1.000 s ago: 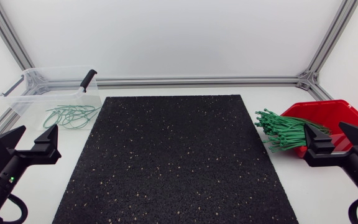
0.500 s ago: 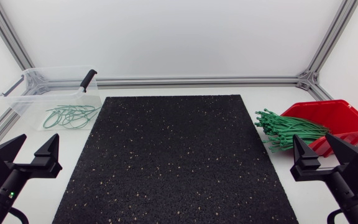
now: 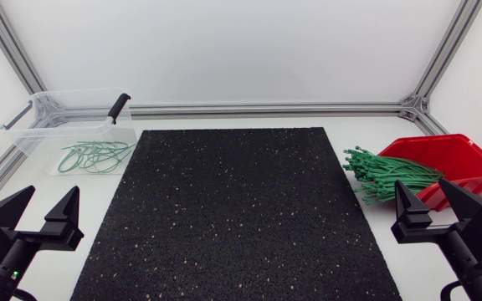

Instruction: Take a green cable tie from the red box, thread the tail through the head to close it, then place it in the transparent bin on the left.

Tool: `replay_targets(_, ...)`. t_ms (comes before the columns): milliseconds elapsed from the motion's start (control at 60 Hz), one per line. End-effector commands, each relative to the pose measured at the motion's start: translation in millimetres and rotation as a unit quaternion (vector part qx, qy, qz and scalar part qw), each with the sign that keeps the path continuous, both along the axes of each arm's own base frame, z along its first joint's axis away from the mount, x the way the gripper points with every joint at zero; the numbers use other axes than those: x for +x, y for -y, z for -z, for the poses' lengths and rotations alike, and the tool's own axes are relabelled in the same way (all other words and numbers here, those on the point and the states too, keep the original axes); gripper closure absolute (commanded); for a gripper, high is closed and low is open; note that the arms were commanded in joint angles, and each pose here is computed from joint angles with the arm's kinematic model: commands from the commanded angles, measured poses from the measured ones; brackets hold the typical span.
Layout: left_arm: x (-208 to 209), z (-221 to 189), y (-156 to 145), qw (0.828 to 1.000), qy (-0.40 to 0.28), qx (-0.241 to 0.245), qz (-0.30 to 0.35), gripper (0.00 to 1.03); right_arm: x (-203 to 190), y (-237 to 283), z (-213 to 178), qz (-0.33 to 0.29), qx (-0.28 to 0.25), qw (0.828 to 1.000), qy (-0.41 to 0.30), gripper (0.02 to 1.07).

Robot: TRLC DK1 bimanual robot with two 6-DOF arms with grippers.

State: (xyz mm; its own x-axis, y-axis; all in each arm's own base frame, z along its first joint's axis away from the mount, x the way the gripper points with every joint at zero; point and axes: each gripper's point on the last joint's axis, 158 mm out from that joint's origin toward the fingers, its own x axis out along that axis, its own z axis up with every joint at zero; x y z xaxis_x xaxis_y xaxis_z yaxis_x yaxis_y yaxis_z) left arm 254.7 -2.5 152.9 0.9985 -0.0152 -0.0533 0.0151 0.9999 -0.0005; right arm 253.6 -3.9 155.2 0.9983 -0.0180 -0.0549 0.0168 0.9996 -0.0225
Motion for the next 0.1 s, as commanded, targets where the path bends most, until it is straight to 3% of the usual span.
replay_targets(0,0.5,21.4,0.1,1.000,-0.022,0.000,-0.001,0.04,0.8,-2.0,6.1,-0.003,0.011,1.000,-0.001,0.07)
replay_targets(83,0.5,21.4,0.1,1.000,-0.022,0.000,-0.001,0.04,0.8,-2.0,6.1,-0.003,0.011,1.000,-0.001,0.07)
